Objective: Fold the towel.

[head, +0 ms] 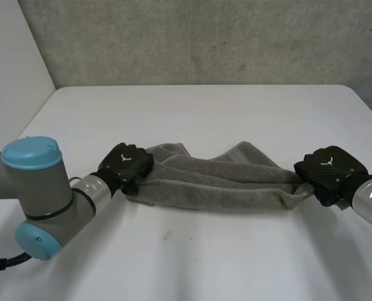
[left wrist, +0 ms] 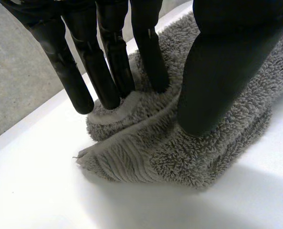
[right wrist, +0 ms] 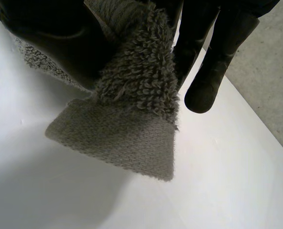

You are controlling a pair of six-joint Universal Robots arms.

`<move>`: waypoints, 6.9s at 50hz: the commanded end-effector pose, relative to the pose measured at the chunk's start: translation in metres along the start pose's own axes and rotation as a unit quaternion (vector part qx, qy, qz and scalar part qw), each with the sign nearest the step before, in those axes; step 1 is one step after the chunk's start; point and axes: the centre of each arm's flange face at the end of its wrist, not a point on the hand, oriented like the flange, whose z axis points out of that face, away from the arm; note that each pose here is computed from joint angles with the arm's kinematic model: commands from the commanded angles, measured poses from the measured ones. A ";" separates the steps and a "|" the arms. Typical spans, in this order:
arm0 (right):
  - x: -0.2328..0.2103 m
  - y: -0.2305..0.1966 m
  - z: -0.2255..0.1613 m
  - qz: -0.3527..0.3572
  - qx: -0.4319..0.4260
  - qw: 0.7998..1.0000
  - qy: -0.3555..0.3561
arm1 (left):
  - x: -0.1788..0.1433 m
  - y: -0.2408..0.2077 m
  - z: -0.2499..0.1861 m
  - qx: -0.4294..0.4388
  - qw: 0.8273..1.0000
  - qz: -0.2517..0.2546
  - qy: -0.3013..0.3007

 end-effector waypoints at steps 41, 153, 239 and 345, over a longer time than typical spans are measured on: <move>0.022 -0.046 0.036 -0.045 0.064 0.997 0.029 | -0.018 -0.033 0.035 0.058 0.997 0.029 -0.036; -0.020 -0.024 0.085 0.018 0.034 0.997 -0.065 | -0.035 -0.023 -0.052 -0.027 0.988 -0.054 -0.143; 0.049 -0.021 -0.010 0.016 -0.030 0.998 0.051 | -0.041 -0.060 -0.130 0.012 0.980 0.006 -0.200; 0.080 -0.055 0.082 0.047 -0.014 0.995 0.092 | -0.070 -0.057 -0.011 -0.007 0.983 -0.028 -0.181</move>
